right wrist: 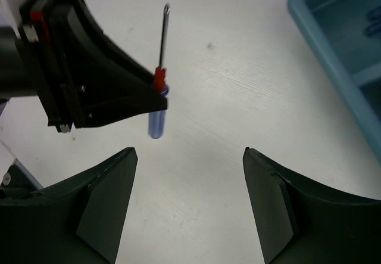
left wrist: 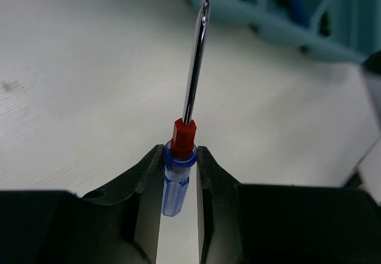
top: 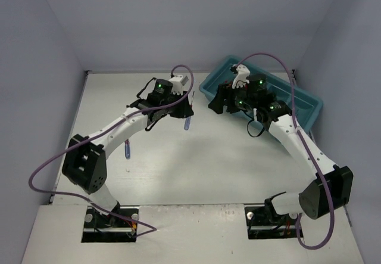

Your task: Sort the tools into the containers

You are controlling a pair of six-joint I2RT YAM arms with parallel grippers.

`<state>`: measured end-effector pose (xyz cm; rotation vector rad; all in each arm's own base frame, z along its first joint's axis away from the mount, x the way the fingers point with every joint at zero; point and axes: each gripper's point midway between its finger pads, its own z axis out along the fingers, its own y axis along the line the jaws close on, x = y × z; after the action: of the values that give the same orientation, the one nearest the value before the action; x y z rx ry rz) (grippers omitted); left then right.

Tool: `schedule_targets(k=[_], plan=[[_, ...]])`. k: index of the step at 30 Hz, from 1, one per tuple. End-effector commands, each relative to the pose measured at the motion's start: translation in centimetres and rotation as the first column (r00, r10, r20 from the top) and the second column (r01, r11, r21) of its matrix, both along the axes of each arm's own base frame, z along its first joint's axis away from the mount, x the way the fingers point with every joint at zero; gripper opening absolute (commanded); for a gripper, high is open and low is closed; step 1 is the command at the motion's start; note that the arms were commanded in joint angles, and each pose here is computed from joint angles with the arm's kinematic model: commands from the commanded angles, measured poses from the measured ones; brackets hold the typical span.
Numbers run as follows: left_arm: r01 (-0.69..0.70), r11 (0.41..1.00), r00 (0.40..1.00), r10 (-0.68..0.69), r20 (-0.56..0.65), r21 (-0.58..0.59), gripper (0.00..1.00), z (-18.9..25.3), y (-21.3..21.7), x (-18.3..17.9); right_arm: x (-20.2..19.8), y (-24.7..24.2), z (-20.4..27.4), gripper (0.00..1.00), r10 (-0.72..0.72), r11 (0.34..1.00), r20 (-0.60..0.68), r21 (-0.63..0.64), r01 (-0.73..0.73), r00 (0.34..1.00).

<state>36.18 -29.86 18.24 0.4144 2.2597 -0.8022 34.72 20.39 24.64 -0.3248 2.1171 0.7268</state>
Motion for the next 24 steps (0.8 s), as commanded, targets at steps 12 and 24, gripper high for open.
schedule_targets(k=[12,24], plan=[[-0.124,0.753,0.984,0.176,0.016,-0.646,0.0,17.1,-3.7,2.7,-0.7,7.0,2.3,0.69,0.165,0.986,0.171,-0.021,-0.164,0.971],[-0.134,0.746,0.984,0.18,0.003,-0.653,0.0,17.0,-3.0,1.7,1.4,6.0,3.1,0.6,0.088,0.994,0.225,-0.077,-0.072,0.97]])
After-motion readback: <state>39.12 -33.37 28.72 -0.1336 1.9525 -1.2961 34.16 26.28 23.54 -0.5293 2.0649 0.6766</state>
